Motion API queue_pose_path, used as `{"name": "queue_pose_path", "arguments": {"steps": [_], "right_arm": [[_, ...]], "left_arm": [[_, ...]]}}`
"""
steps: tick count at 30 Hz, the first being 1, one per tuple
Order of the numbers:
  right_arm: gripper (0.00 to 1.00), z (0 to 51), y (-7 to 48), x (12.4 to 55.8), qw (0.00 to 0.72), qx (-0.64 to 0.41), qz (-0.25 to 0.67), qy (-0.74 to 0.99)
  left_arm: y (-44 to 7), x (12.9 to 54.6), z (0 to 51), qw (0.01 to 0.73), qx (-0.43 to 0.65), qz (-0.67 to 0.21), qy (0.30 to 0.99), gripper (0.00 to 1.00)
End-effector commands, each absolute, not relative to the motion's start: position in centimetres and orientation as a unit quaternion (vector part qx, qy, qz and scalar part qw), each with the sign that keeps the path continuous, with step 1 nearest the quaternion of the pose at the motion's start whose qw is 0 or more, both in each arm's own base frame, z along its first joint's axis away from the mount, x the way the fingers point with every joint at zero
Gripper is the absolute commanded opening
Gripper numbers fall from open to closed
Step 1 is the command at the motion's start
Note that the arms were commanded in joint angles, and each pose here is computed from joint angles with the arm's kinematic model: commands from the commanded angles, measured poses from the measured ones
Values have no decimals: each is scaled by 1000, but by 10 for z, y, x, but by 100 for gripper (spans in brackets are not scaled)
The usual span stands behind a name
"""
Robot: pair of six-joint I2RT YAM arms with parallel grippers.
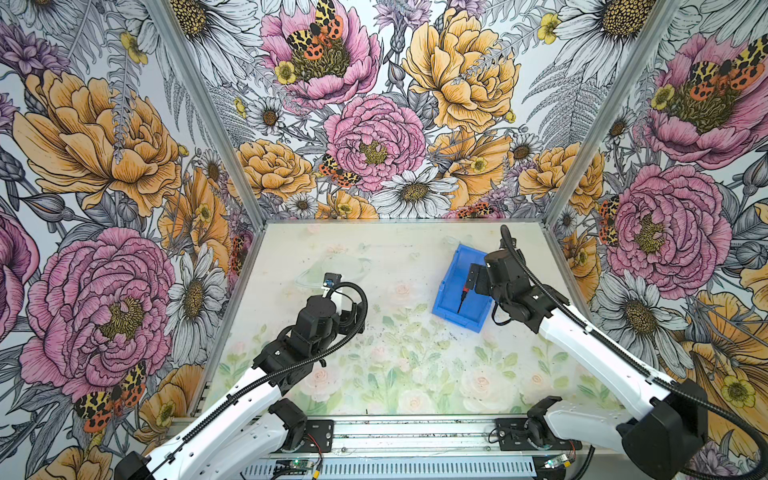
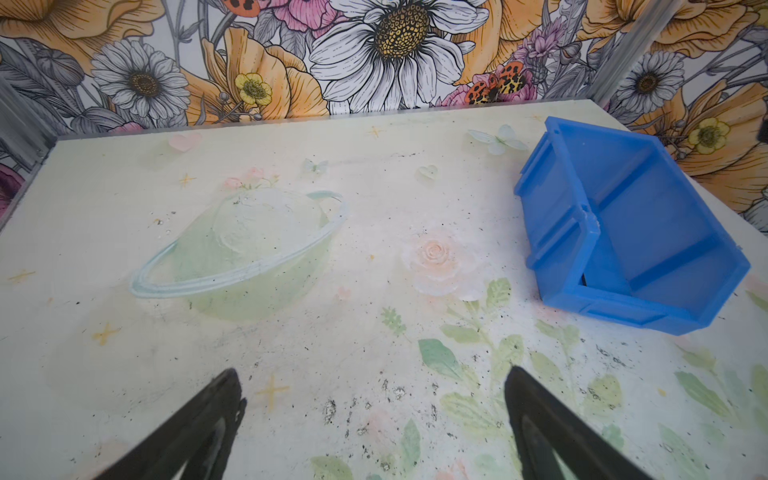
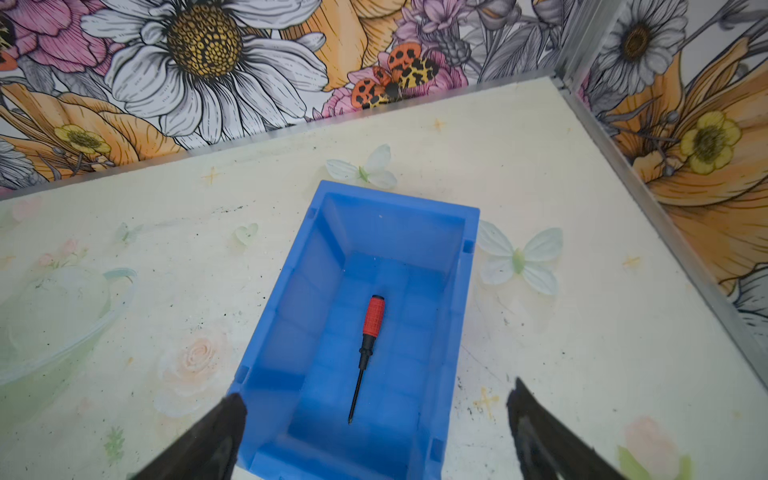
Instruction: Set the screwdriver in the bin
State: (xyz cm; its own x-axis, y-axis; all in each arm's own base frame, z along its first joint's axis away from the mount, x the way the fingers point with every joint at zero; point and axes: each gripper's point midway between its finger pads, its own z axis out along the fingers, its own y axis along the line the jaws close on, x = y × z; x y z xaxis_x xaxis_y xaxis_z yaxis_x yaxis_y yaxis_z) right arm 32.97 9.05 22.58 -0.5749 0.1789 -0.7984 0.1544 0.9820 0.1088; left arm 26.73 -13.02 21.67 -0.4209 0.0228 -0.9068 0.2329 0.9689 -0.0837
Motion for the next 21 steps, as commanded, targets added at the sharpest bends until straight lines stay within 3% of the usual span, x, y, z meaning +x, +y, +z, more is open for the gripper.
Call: {"name": "queue_pose_path", "arguments": {"steps": [1, 13, 21], "right_arm": [[100, 239, 61, 310, 488, 101, -31, 866], [100, 204, -38, 268, 505, 235, -162, 815], [100, 177, -36, 278, 536, 141, -148, 819]], "left_arm": [[-111, 270, 212, 543, 38, -62, 837, 99], [-61, 273, 201, 550, -31, 0, 834, 99], [2, 271, 193, 571, -107, 68, 811, 99]]}}
